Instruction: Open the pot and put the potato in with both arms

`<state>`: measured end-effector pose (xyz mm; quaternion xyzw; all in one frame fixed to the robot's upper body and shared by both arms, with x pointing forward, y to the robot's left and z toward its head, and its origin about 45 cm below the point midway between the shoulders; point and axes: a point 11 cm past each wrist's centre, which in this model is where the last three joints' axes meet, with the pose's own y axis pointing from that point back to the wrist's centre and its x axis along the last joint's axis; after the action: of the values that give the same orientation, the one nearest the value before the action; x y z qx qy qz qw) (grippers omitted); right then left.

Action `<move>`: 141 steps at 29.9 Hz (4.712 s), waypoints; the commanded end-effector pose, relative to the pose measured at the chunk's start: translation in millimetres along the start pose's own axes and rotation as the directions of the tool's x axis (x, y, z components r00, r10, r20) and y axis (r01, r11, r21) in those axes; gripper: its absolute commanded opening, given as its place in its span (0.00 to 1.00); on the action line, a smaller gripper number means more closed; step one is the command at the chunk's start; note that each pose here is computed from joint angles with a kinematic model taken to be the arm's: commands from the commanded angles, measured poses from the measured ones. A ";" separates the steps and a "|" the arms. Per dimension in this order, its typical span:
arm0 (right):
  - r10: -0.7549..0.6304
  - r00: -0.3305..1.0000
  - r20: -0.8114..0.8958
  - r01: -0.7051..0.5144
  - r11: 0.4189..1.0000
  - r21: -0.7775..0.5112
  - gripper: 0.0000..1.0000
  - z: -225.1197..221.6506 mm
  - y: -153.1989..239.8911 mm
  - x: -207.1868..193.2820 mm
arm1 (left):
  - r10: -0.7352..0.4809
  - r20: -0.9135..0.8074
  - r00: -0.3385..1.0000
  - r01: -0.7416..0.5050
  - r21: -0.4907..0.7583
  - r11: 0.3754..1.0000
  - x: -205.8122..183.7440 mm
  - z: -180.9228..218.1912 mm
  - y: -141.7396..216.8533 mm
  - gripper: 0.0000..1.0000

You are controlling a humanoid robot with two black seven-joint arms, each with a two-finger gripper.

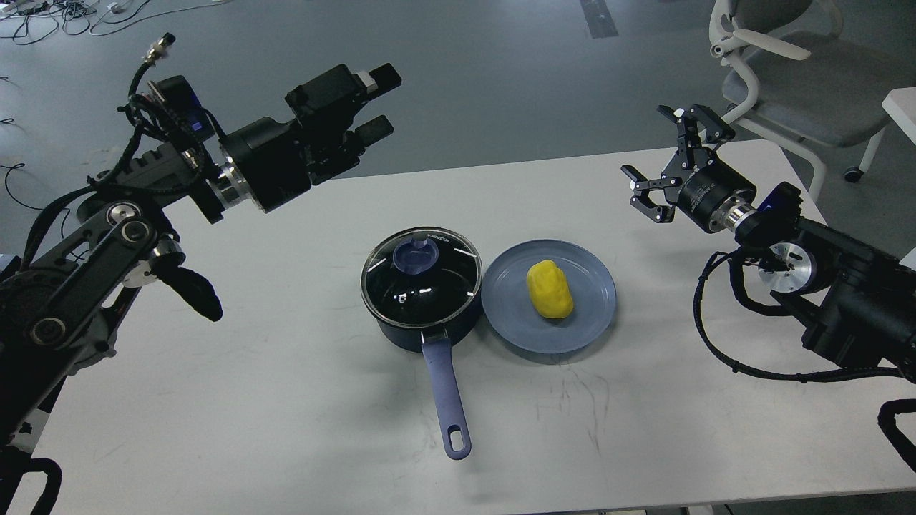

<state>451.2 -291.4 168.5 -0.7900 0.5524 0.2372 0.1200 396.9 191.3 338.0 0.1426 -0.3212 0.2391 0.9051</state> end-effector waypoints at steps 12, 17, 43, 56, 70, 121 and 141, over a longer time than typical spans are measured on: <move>0.000 1.000 -0.002 0.000 1.000 0.004 1.00 -2.1 -0.6 -0.1 | -0.451 0.647 0.615 0.326 0.312 0.892 -88.5 -45.4 -33.4 0.98; -0.001 1.000 -0.003 0.001 1.000 0.005 1.00 -2.1 -0.6 -0.1 | -0.458 0.646 0.610 0.300 0.346 0.889 -86.0 -61.9 -34.7 0.98; 0.003 1.000 -0.001 -0.003 1.000 0.006 1.00 -0.3 0.6 0.9 | -0.482 0.579 0.657 0.277 0.409 0.869 -98.0 -101.4 -13.9 0.98; 0.012 1.000 -0.003 -0.012 1.000 0.006 1.00 -0.2 1.4 3.7 | -0.487 0.578 0.655 0.282 0.411 0.867 -102.2 -102.4 -13.3 0.68; 0.011 1.000 -0.004 -0.011 1.000 0.007 1.00 -0.9 1.0 3.4 | -0.453 0.636 0.625 0.234 0.401 0.886 -66.5 -82.7 3.9 0.23; 0.028 1.000 -0.009 -0.028 1.000 0.003 1.00 -0.7 7.1 11.4 | -0.491 0.373 0.787 0.131 0.676 0.725 -91.0 -211.8 176.5 0.80; -0.126 0.922 -0.366 0.106 0.992 -0.075 1.00 -76.2 -4.0 -11.4 | 0.123 0.084 0.989 -0.146 0.394 0.907 7.0 -141.2 129.7 0.98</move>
<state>464.5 -317.8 214.6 -0.8318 0.5356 0.1390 0.0439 393.1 368.9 223.7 0.3745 -0.3490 0.3085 0.8017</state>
